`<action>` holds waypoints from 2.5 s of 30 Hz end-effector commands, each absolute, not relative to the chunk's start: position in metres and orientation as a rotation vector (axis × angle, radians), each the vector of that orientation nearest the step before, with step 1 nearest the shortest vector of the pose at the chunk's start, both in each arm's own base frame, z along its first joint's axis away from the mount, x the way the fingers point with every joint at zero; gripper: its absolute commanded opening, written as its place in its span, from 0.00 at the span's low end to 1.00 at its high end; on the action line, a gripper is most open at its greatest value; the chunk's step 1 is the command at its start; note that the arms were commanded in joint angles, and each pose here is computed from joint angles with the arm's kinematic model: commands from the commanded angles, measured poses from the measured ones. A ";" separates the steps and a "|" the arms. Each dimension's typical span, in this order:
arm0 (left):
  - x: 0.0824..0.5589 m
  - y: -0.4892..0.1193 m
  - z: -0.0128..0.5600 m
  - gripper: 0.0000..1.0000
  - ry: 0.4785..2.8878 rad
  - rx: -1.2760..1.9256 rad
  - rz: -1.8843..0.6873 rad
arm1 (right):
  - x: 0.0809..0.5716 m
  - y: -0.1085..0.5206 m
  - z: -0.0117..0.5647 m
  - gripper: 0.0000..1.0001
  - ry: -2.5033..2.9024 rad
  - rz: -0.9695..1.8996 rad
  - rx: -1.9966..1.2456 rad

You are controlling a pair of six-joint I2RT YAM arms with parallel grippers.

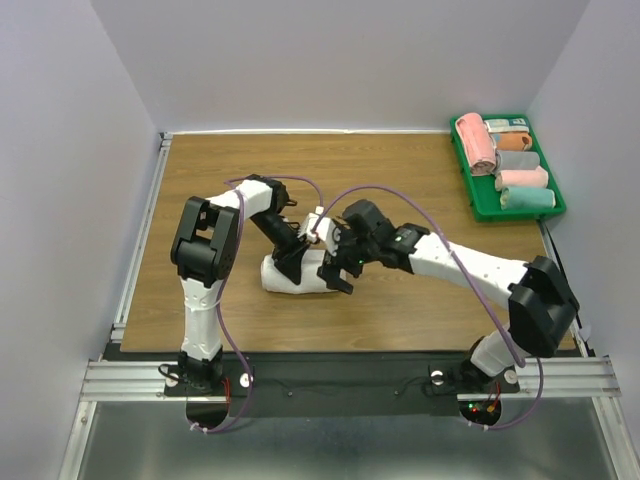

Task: Roll the towels
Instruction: Roll the towel

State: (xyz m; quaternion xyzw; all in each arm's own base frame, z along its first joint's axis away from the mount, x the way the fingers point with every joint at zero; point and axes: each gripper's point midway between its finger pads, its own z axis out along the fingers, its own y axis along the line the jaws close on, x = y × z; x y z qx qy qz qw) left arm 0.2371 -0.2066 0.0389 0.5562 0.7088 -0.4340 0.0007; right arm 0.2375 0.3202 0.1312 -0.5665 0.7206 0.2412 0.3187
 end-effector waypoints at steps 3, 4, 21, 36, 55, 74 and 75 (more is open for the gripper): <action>0.213 -0.146 -0.033 0.00 2.493 2.034 -1.131 | 0.268 0.347 0.115 1.00 1.701 0.357 -1.525; 0.213 -0.146 -0.033 0.00 2.491 2.031 -1.134 | 0.265 0.348 0.106 1.00 1.703 0.356 -1.546; 0.262 -0.132 0.009 0.56 2.355 1.916 -0.836 | 0.194 0.304 -0.008 0.01 1.984 0.544 -1.756; 0.370 -0.045 0.101 0.82 2.260 1.465 -0.584 | 0.182 0.295 -0.011 0.01 2.236 0.805 -1.681; 0.253 -0.134 0.103 0.99 1.701 1.836 -0.250 | 0.182 0.303 -0.006 0.01 2.483 1.201 -1.497; 0.222 -0.140 0.023 0.65 1.802 2.075 -0.280 | 0.196 0.294 -0.004 0.07 2.481 1.230 -1.487; 0.219 -0.138 0.020 0.58 1.834 2.080 -0.308 | 0.200 0.292 0.002 0.11 2.463 1.208 -1.482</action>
